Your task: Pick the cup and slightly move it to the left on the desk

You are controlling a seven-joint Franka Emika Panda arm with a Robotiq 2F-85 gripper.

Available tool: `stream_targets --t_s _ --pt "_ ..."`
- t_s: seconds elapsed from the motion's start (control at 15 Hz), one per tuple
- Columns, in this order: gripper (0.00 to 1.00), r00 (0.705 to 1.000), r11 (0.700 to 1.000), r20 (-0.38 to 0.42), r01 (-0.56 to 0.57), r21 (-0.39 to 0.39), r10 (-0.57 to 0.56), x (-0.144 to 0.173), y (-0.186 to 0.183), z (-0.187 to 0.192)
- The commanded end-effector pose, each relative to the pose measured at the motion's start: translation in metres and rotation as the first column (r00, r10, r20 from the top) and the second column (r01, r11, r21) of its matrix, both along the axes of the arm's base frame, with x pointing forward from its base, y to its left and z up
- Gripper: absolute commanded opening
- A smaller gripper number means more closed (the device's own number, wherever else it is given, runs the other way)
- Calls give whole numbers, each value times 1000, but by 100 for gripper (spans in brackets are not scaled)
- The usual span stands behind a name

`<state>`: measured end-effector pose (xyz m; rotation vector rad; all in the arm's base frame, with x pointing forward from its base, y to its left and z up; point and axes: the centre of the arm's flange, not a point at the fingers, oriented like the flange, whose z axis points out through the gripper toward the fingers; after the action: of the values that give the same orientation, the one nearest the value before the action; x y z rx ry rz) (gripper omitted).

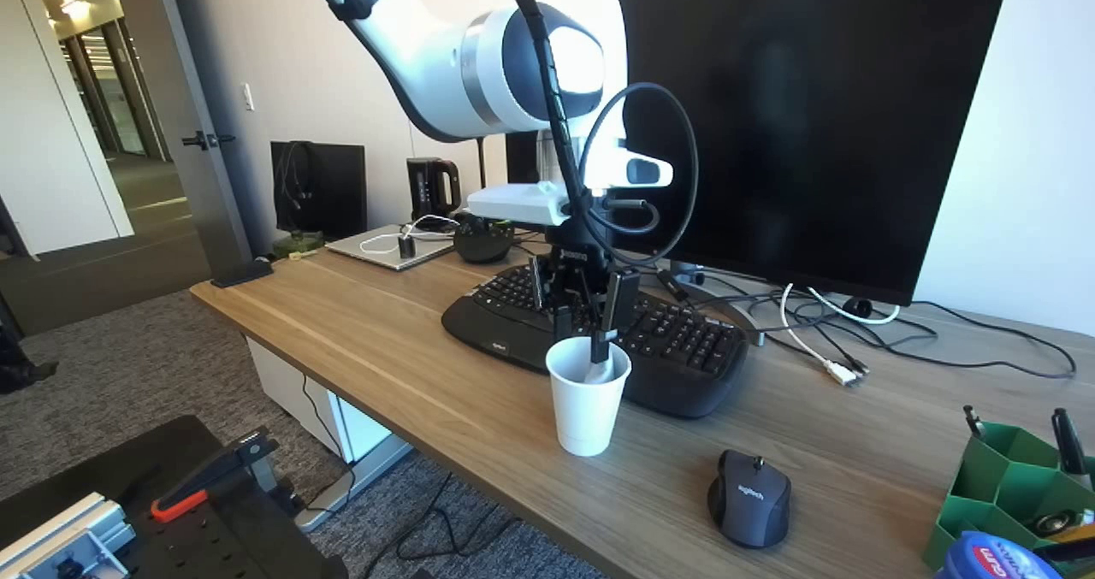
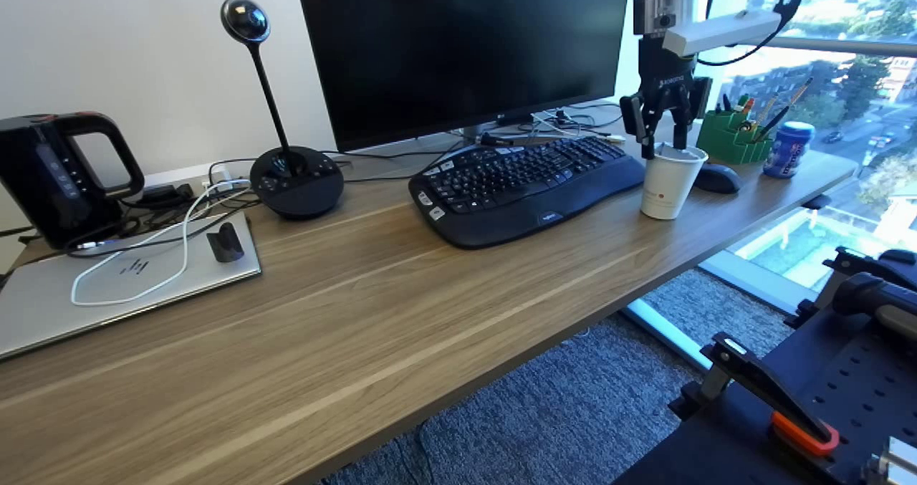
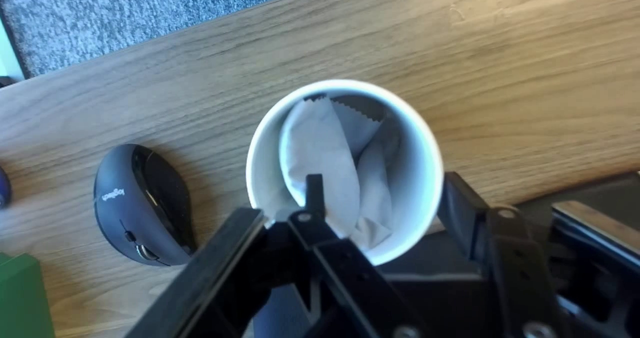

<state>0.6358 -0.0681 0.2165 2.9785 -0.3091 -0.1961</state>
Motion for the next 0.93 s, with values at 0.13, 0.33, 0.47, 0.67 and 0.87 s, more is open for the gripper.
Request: stream_targets --t_s 0.13,0.33,0.47,0.67,0.87 --pt "23 1000 1000 9 -9 -22 10 0 2 2" --pt "17 1000 1000 9 -10 -22 11 0 2 2" --pt "2 1000 1000 9 -11 -22 12 -1 2 2" --pt "1 1000 1000 10 -22 -12 22 -3 5 6" --pt "1 999 999 9 -35 -1 35 -8 13 15"
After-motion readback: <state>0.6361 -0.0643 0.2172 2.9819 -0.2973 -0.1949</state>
